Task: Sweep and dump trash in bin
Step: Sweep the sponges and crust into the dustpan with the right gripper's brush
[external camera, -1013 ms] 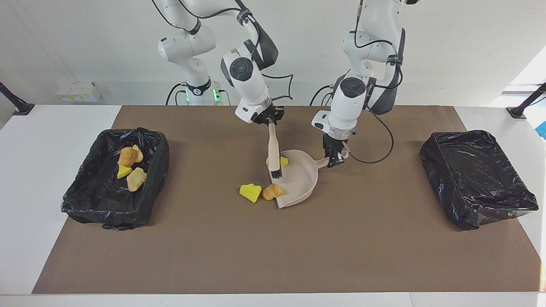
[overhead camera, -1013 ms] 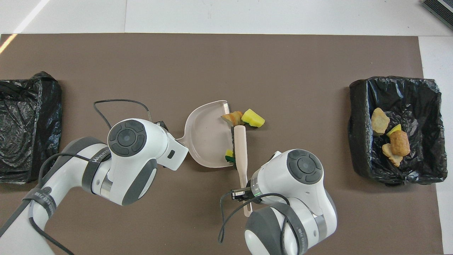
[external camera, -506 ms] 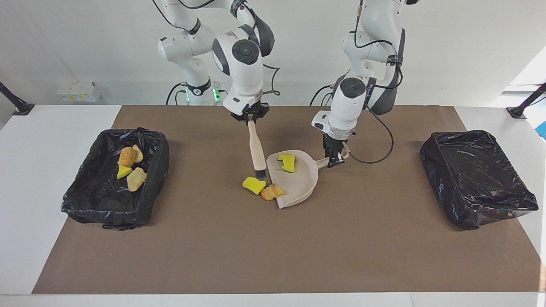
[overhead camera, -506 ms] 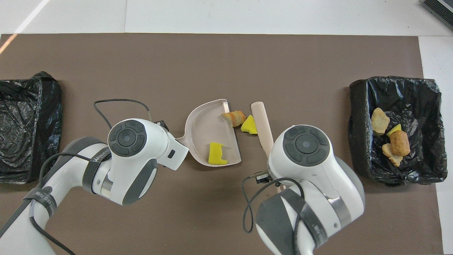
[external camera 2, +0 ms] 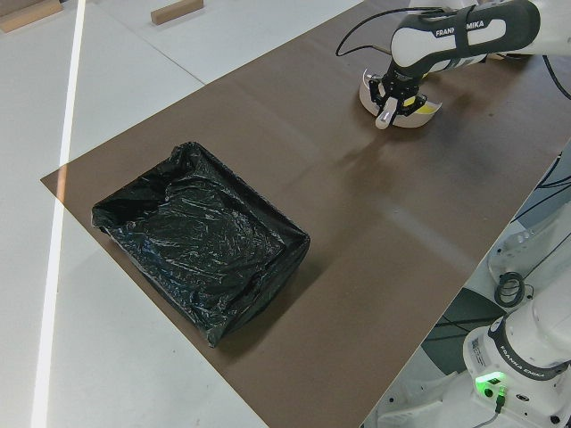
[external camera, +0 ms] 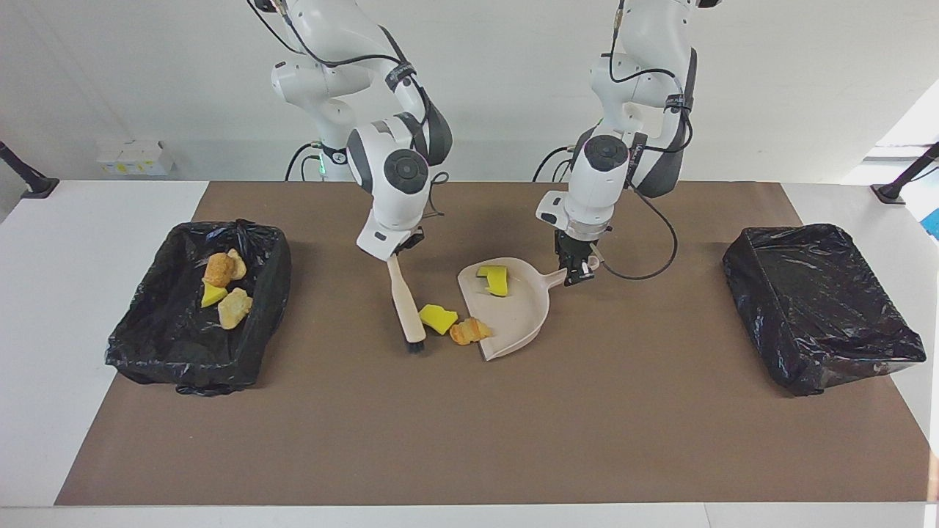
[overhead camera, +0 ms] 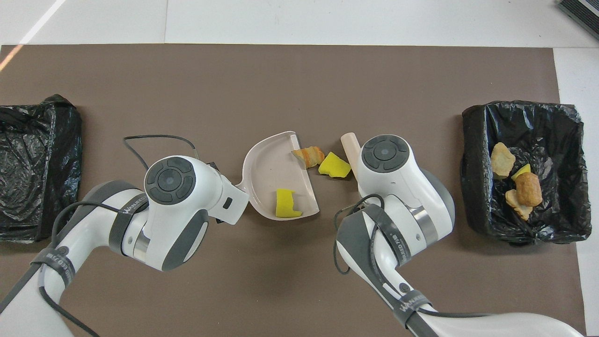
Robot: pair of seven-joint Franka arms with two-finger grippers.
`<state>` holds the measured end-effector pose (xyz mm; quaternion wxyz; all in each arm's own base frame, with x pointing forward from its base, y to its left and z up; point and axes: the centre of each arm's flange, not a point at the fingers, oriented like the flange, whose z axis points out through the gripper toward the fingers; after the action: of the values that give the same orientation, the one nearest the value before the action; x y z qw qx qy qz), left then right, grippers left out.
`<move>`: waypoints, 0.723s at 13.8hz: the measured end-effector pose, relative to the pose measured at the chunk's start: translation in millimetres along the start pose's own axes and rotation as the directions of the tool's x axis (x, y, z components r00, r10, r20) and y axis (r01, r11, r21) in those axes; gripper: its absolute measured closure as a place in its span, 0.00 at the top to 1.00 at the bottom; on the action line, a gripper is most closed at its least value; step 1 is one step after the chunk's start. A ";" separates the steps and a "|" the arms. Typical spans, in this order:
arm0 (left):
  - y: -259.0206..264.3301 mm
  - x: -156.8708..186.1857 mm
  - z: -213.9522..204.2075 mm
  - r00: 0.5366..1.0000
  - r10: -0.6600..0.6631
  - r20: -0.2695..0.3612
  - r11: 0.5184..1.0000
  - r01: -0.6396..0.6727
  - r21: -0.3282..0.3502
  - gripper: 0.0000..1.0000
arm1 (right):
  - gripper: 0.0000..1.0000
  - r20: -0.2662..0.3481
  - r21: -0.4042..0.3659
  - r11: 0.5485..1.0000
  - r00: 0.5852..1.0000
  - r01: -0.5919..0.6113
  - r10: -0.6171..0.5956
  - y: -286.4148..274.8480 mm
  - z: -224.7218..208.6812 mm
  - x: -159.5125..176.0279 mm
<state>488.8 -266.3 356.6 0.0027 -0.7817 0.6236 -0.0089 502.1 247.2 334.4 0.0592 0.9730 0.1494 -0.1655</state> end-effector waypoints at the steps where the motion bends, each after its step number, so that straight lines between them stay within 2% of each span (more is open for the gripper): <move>1: 1.1 0.9 -0.2 1.000 0.003 0.004 1.000 -0.003 -0.004 0.31 | 0.26 0.009 0.025 1.000 1.000 0.010 -0.010 -14.0 1.8 0.1; 3: 3.4 2.8 -0.2 0.999 0.036 0.008 0.999 -0.036 -0.010 0.31 | 0.26 0.013 0.067 0.997 1.000 0.027 -0.028 -45.4 -3.4 -7.1; 6: 5.1 4.3 -0.1 0.994 0.107 0.009 0.994 -0.107 -0.012 0.31 | 0.26 0.031 0.184 0.982 0.999 -0.036 0.031 -93.1 -17.2 -21.2; 10: 4.5 3.6 0.0 0.984 0.176 0.005 0.984 -0.176 -0.015 0.31 | 0.26 0.010 0.210 0.975 0.998 -0.068 0.067 -69.4 -63.9 -43.4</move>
<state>485.2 -270.8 356.6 -0.0001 -0.7234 0.6904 -0.0016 461.0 311.8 404.5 -0.0380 0.9781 0.0978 -0.1796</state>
